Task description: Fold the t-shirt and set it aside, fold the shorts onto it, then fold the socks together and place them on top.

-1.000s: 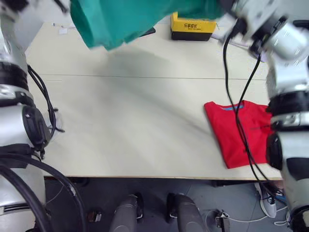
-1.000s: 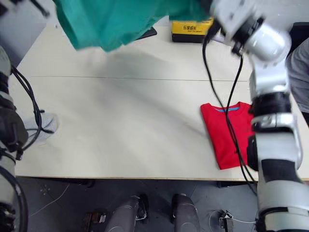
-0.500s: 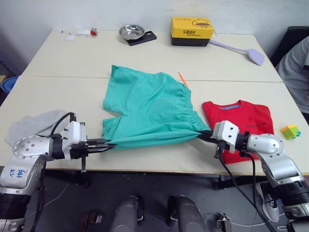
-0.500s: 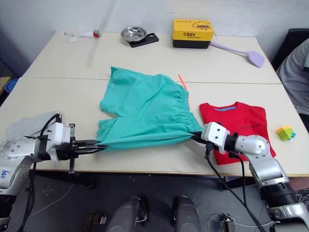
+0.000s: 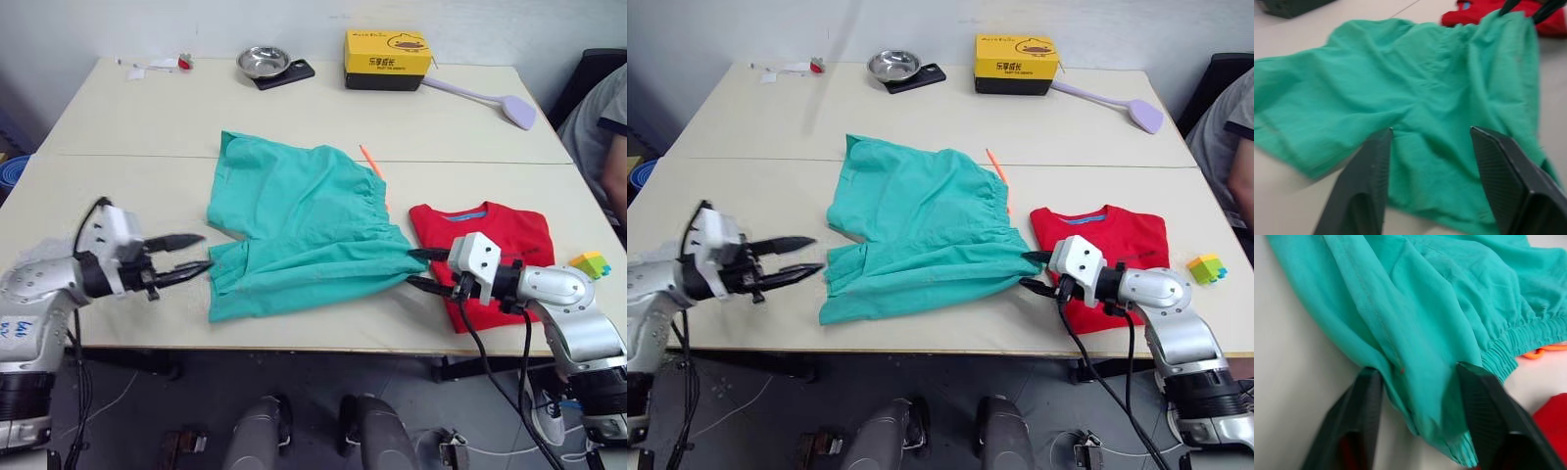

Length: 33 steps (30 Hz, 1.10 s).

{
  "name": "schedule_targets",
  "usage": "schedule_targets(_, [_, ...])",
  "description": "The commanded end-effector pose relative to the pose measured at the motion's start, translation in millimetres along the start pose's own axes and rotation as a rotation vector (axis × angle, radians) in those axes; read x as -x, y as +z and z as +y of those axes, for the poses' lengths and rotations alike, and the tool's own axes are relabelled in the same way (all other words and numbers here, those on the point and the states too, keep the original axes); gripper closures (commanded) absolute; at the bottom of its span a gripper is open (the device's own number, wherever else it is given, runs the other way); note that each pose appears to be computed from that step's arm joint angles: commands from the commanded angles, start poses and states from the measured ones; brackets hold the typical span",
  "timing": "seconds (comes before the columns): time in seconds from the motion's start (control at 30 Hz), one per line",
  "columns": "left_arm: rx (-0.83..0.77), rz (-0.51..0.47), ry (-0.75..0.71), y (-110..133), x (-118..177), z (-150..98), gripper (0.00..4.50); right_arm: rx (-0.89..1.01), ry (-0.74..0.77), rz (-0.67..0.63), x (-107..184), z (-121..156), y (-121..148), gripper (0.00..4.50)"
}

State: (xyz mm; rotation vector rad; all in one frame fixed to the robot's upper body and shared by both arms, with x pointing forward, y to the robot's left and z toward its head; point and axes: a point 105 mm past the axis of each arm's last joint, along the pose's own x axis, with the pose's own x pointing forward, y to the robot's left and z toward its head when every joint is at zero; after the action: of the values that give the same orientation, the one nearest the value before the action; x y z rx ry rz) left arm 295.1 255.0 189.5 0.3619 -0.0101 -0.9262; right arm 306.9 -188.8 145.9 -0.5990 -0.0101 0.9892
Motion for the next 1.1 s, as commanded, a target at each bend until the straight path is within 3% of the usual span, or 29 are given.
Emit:
schedule_targets(0.03, [-0.094,-0.013,-0.026,12.8,18.6,-4.9,0.45,0.065,-0.003,-0.071,17.8,-2.9,14.1,0.46])
schedule_targets(0.1, [-0.110,-0.017,-0.133,16.0,19.8,-28.3,0.09,0.117,0.064,-0.093,22.8,9.6,16.8,0.10])
schedule_targets(0.27, [-0.147,0.038,-0.304,1.3,14.5,-73.1,0.09,0.180,0.153,-0.080,29.7,29.9,6.0,0.10])
schedule_targets(0.47, [-0.215,0.054,-0.244,-25.9,-10.0,-78.8,0.09,0.206,0.153,-0.068,16.5,36.3,-4.8,0.10])
schedule_targets(0.67, [-0.302,0.113,-0.294,-49.1,-28.1,-87.8,0.09,0.237,0.106,-0.030,1.7,26.5,-14.2,0.10])
schedule_targets(0.73, [-0.318,0.117,-0.288,-51.0,-31.5,-85.9,0.00,0.246,0.099,-0.032,-0.2,24.6,-13.7,0.49])
schedule_targets(0.83, [-0.316,0.104,-0.297,-50.7,-35.7,-86.8,0.61,0.267,0.113,-0.029,-2.0,25.2,-13.3,1.41])
schedule_targets(1.1, [-0.281,0.119,-0.360,-54.2,-39.6,-94.0,3.18,0.301,0.171,-0.039,-4.9,33.6,-12.9,4.20])
